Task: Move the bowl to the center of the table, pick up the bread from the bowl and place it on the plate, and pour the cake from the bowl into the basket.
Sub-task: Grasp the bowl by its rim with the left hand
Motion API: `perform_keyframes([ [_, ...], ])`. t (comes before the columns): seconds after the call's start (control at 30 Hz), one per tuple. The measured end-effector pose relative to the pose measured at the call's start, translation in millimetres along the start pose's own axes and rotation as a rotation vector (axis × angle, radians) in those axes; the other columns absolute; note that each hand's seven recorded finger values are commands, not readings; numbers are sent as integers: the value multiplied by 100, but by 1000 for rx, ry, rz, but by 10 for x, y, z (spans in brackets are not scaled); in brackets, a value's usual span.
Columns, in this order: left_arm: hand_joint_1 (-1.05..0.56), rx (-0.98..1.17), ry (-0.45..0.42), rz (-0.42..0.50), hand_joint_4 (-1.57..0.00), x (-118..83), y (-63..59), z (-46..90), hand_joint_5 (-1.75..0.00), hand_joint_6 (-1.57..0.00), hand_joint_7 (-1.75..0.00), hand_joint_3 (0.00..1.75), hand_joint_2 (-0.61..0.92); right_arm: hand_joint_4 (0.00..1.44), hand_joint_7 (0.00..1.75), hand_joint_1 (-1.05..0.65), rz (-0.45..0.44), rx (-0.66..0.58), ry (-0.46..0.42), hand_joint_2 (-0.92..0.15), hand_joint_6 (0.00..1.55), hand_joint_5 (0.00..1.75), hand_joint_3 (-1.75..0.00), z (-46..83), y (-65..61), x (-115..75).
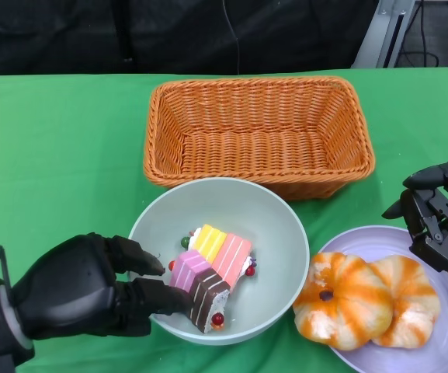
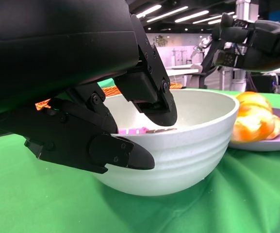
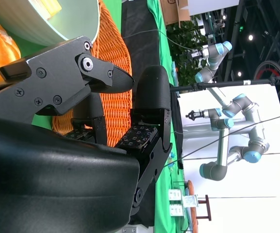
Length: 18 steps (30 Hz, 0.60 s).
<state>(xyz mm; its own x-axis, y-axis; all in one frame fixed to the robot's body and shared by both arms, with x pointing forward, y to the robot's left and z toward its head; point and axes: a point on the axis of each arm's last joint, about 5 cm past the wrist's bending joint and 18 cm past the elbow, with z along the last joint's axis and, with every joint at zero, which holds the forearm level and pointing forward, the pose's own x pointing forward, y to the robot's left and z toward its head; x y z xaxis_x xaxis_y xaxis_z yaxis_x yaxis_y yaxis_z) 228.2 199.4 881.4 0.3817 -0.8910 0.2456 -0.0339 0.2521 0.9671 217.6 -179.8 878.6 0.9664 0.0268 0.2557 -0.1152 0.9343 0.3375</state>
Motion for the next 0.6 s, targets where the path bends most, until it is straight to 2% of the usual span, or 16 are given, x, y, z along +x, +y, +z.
perform_keyframes([
  [0.27, -42, -17, 18, -40, -89, -2, -57, 6, -8, -79, 0, 9, 92, 75, 124, -9, -11, -13, -5, -63, 70, 161, -90, 0, 7, -1],
  [0.6, -44, -5, 7, -55, -91, 39, -38, -37, -9, -81, -1, 11, 92, 76, 125, -10, -24, -28, -22, -59, 70, 161, -98, 8, 5, -5],
])
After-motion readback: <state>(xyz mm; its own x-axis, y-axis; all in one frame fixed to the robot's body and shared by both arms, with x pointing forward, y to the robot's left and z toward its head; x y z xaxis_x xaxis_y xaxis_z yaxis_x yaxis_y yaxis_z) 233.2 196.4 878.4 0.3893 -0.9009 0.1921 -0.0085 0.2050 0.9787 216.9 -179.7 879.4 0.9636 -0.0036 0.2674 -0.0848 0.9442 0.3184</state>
